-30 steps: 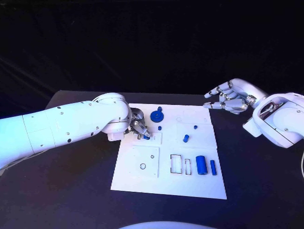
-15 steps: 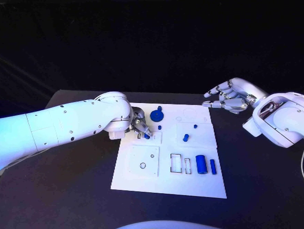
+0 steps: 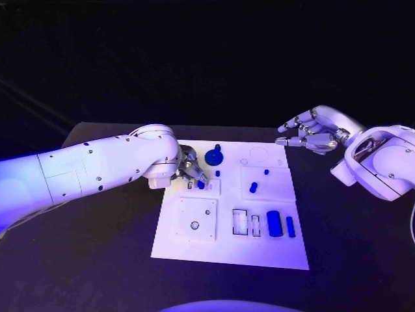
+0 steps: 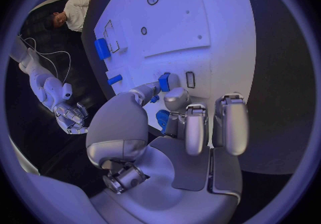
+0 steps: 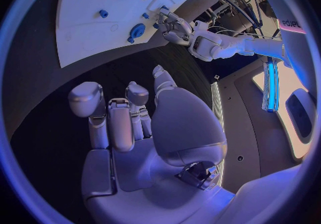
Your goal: Assemble the parts on the task board
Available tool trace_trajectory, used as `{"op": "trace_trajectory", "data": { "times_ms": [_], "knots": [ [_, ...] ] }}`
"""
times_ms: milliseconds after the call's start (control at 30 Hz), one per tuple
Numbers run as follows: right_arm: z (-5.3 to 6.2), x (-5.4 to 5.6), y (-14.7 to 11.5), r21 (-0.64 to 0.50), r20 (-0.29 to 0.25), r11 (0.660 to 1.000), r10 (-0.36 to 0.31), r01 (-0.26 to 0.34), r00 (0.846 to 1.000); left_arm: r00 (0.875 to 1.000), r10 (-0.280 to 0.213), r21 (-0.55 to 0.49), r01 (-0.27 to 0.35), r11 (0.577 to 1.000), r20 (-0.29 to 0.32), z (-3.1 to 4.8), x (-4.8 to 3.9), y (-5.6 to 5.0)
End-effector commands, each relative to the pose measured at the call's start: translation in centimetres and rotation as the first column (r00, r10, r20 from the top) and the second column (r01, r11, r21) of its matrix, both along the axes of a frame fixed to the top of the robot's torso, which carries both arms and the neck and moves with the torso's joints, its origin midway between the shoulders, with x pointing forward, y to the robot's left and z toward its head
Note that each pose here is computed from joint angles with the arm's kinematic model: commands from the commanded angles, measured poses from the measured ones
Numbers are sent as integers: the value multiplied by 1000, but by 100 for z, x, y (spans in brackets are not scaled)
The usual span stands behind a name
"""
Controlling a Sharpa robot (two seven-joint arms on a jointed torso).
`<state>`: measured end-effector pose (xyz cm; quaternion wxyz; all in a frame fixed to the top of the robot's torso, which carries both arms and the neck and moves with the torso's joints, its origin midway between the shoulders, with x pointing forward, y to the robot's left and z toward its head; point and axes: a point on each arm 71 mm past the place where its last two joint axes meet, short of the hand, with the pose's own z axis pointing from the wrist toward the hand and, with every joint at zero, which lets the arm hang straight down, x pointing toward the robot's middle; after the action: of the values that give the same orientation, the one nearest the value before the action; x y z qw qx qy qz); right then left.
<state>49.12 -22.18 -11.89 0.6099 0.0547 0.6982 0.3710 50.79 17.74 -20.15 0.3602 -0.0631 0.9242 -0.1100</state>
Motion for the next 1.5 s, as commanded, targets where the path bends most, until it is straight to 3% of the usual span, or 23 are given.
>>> {"op": "trace_trajectory", "data": {
  "times_ms": [33, 633, 1000, 1133, 1300, 1433, 1500],
  "knots": [
    [9, -7, 10, 9, 9, 1000, 11, -11, 1000, 999, -27, 7, 27, 1000, -35, -65, -33, -27],
    [17, 3, 7, 18, 22, 1000, 10, -10, 1000, 1000, -8, -4, 8, 1000, -17, -51, -18, 0],
    [15, 15, -2, 20, 23, 1000, 7, -7, 1000, 1000, 7, -31, -7, 1000, 8, 30, -50, 48],
    [13, 24, -10, 21, 24, 1000, 4, -4, 1000, 999, 21, -66, -19, 998, 27, 146, -52, 76],
    [13, 42, -11, 28, 31, 1000, 0, -1, 1000, 998, 25, -84, -20, 996, 58, 372, -21, 137],
    [1, 53, -6, 29, 30, 1000, -2, 1, 1000, 998, 13, -60, -9, 998, 66, 571, 62, 218],
    [-8, 58, -3, 29, 28, 1000, -2, 1, 1000, 996, 28, -50, -23, 998, 87, 684, 160, 269]
  ]
}}
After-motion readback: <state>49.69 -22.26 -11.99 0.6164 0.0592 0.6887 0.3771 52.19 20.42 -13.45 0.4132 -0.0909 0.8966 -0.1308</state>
